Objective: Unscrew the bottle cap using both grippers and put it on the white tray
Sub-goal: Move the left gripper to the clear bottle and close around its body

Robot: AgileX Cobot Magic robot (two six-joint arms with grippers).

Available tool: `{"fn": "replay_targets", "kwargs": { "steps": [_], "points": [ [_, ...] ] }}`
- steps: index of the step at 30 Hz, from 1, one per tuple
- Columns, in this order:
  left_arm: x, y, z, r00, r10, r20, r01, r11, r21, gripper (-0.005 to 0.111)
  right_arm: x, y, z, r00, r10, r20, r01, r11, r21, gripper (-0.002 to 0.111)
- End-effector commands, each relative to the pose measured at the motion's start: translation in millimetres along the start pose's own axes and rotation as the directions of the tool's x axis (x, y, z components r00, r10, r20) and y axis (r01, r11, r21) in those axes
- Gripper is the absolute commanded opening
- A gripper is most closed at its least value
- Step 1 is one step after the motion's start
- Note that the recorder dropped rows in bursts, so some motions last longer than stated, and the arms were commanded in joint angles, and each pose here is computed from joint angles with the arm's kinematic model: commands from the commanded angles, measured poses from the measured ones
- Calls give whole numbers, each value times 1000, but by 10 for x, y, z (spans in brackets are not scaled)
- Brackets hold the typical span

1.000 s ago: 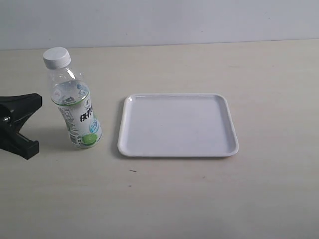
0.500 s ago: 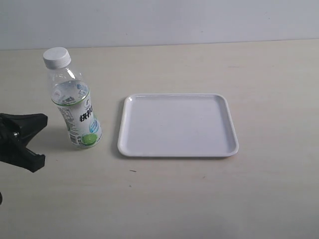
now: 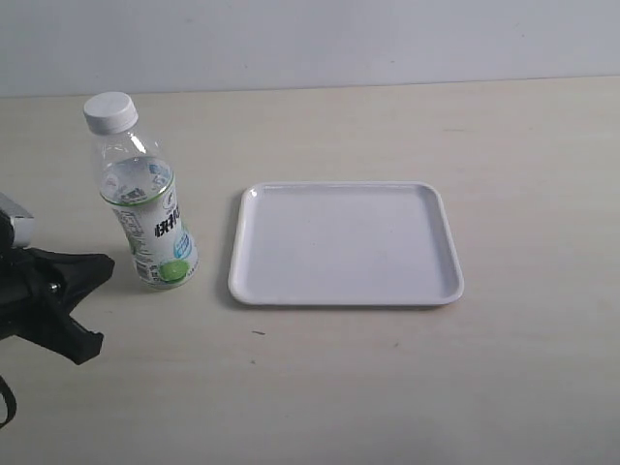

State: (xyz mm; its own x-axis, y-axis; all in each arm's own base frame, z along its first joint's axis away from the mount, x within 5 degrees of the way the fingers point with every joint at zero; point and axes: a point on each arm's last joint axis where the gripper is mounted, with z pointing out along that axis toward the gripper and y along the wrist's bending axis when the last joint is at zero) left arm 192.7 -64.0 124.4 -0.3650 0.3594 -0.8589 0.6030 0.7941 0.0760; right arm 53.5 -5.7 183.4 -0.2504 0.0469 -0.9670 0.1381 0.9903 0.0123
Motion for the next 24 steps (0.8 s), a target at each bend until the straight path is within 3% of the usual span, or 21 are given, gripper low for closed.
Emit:
{"fn": "replay_targets", "kwargs": {
  "steps": [1,7,9,19,24],
  "points": [
    [-29,52,117,1000,8,5,-8,1000,10,30,5,-4,0,1000,-5,9,5,1000,6,0],
    [-24,108,236,1000,1,-15,-1,1000,10,92,2,-4,0,1000,-5,11,5,1000,6,0],
    [-15,104,248,1000,2,-10,-2,1000,15,105,2,-4,0,1000,-5,11,5,1000,6,0],
    [-79,183,476,997,20,79,-23,999,30,105,5,-4,0,1000,-5,9,5,1000,6,0],
    [-48,138,577,984,28,175,-44,995,86,105,5,-4,0,1000,-5,9,5,1000,6,0]
  ]
}}
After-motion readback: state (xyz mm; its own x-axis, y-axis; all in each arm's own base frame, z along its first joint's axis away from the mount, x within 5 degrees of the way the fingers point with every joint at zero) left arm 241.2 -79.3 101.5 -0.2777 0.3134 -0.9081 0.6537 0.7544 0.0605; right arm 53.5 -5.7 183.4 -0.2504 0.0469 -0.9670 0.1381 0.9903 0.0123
